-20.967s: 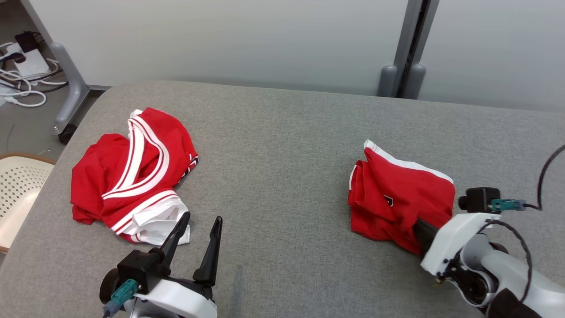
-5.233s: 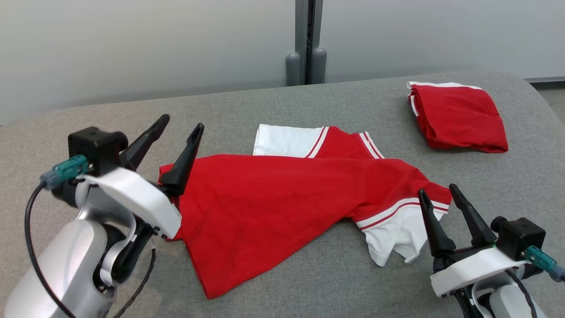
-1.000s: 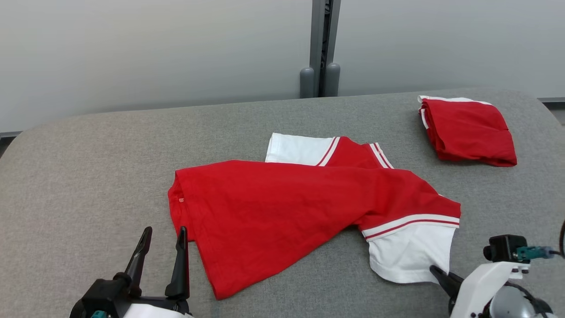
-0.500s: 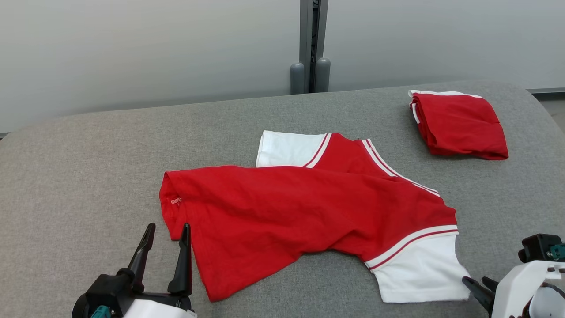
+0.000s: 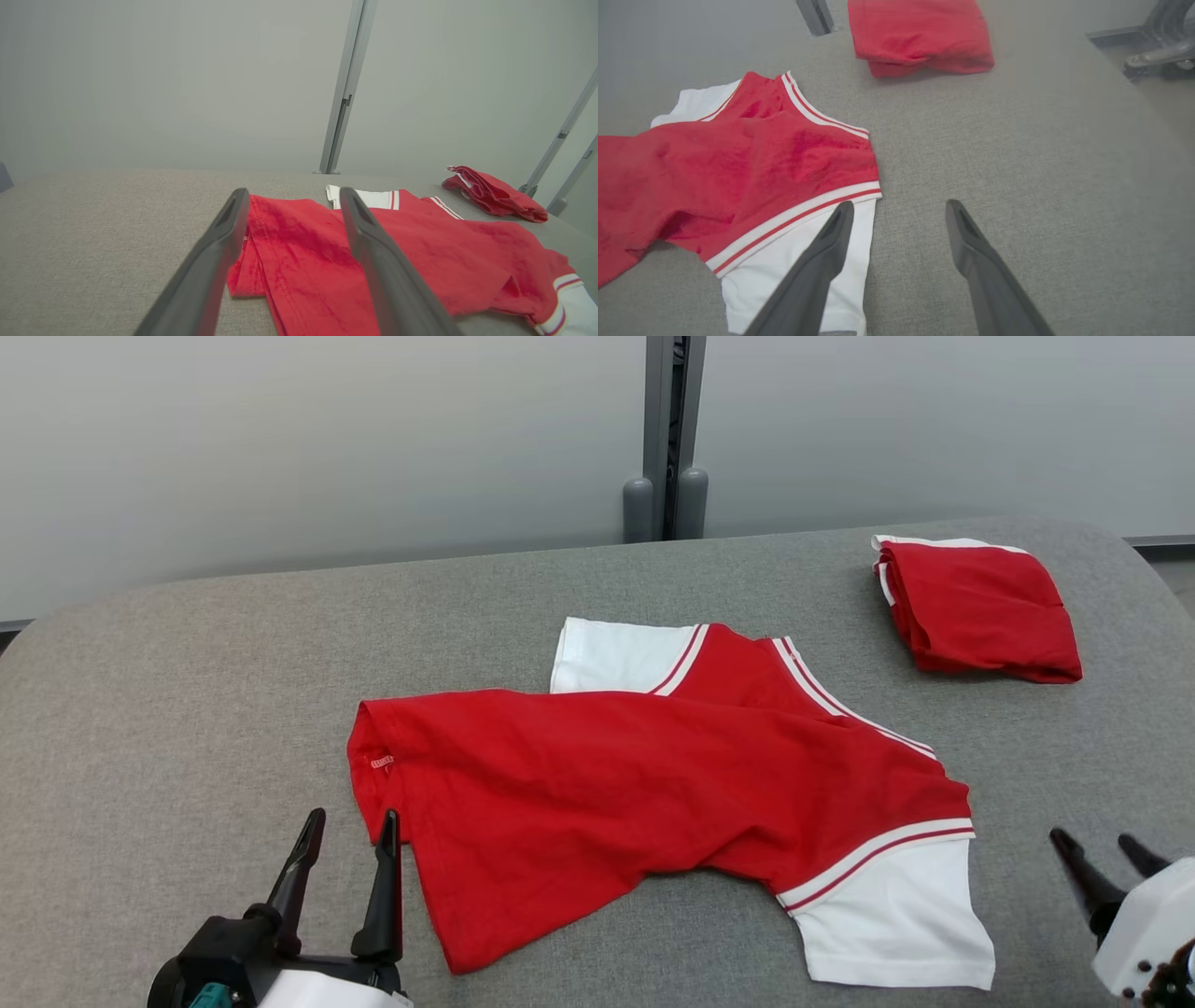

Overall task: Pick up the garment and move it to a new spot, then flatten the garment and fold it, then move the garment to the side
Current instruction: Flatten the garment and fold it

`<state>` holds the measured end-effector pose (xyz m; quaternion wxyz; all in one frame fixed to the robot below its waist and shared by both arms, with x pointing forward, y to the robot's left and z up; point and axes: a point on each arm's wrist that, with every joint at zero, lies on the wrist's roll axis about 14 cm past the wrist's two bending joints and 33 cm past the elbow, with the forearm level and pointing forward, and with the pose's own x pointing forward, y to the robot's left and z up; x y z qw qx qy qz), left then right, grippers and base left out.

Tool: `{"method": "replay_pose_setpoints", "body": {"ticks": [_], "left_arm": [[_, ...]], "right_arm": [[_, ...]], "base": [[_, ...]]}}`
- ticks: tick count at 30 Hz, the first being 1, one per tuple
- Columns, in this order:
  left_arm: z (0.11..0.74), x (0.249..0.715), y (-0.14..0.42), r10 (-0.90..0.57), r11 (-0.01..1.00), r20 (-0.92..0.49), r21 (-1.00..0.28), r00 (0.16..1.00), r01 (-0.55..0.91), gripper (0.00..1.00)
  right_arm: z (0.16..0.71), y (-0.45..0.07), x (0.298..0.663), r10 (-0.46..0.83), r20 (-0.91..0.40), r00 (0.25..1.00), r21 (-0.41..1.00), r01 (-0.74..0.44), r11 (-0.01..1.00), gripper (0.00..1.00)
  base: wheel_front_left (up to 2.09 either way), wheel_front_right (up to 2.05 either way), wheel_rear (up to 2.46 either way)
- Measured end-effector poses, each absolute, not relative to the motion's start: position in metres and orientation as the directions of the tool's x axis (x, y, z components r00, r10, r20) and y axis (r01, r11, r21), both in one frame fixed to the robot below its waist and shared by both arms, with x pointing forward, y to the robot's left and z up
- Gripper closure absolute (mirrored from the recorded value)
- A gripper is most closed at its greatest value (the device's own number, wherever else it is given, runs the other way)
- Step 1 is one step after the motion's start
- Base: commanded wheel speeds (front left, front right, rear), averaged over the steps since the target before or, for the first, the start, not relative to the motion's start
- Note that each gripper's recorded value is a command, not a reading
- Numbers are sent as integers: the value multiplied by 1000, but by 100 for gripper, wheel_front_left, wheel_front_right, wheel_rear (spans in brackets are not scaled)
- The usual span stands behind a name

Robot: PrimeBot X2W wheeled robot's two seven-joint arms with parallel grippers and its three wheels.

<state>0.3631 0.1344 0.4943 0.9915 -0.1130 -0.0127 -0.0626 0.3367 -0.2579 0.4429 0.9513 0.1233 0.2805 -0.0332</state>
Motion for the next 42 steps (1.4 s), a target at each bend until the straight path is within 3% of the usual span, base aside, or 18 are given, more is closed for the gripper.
{"method": "replay_pose_setpoints", "body": {"ticks": [7, 16, 26, 42], "left_arm": [[497, 363, 136, -118, 968, 47, -216, 992, 126, 0], [500, 361, 138, -114, 970, 54, -212, 992, 123, 0], [502, 358, 140, -105, 970, 60, -212, 993, 115, 0], [498, 354, 140, -102, 968, 46, -224, 994, 110, 0]], "right_arm": [[506, -255, 366, -48, -240, 970, 187, 95, 978, 0], [549, -213, 381, 27, 44, 999, 197, -35, 980, 0], [534, -162, 384, 142, 93, 986, 278, -162, 947, 0], [516, -158, 385, 158, 85, 984, 268, -175, 947, 0]], "base": [[0, 0, 0], [0, 0, 0], [0, 0, 0], [0, 0, 0]]}}
